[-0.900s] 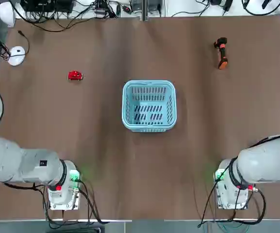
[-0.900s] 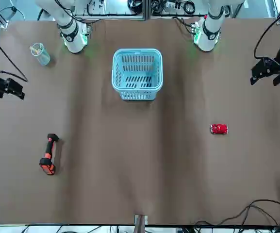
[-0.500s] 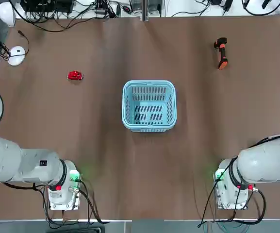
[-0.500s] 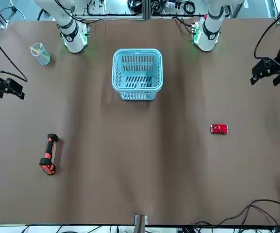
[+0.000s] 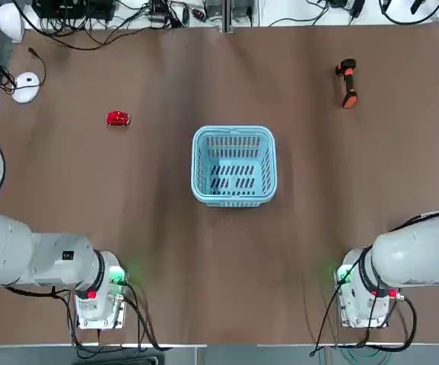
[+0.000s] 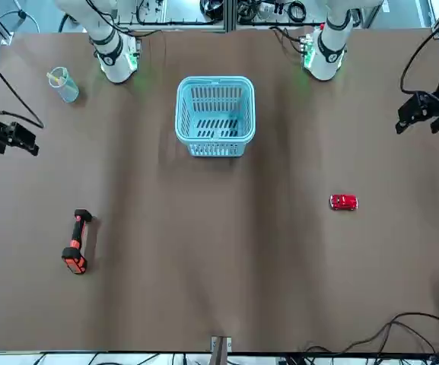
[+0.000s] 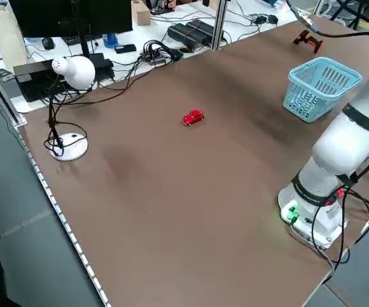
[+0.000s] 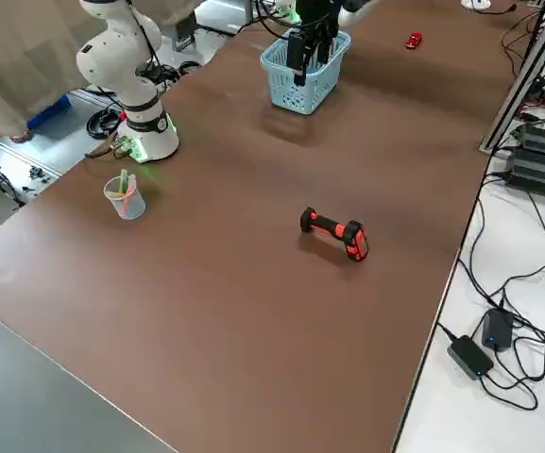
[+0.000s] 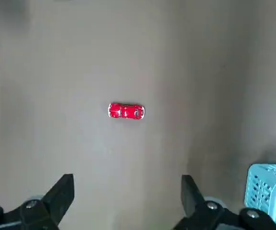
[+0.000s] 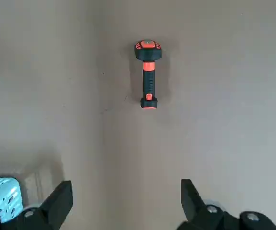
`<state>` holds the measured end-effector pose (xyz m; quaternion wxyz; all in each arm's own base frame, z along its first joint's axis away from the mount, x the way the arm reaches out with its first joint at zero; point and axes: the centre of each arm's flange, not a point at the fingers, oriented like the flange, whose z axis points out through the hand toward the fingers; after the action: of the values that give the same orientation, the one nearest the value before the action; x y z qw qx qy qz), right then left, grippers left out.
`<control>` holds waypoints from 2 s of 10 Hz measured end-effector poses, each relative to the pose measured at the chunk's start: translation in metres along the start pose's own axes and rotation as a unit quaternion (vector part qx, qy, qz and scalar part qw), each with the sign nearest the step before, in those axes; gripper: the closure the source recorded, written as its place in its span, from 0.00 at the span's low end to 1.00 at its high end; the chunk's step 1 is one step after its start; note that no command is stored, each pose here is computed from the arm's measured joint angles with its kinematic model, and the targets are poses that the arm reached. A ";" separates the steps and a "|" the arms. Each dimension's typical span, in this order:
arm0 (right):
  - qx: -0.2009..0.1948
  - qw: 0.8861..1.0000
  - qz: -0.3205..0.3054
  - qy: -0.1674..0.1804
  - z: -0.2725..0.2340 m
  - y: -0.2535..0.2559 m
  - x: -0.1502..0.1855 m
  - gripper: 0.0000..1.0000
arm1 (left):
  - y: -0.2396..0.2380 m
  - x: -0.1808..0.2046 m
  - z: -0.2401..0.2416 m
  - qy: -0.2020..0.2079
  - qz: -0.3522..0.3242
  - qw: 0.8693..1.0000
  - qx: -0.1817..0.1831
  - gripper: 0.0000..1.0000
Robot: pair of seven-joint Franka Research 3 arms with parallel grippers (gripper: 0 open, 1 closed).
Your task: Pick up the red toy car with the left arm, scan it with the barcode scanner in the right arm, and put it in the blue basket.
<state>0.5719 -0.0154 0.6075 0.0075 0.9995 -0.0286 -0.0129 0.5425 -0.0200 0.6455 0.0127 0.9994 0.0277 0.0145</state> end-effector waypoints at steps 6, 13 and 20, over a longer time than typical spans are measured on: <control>0.003 1.000 -0.005 -0.027 0.075 -0.010 0.040 0.00 | -0.002 0.009 0.041 -0.005 -0.280 0.960 0.002 0.00; 0.017 1.000 0.002 -0.021 0.230 -0.002 0.110 0.05 | -0.035 0.015 0.233 -0.032 -0.500 0.865 0.021 0.00; 0.007 1.000 -0.007 -0.011 0.338 0.032 0.132 0.05 | -0.060 0.009 0.384 -0.032 -0.626 0.778 0.029 0.00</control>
<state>0.6927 -0.0595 0.2672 0.0001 0.9995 -0.0216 -0.0236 0.5593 0.0311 0.2607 -0.0095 0.7615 0.6474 -0.0296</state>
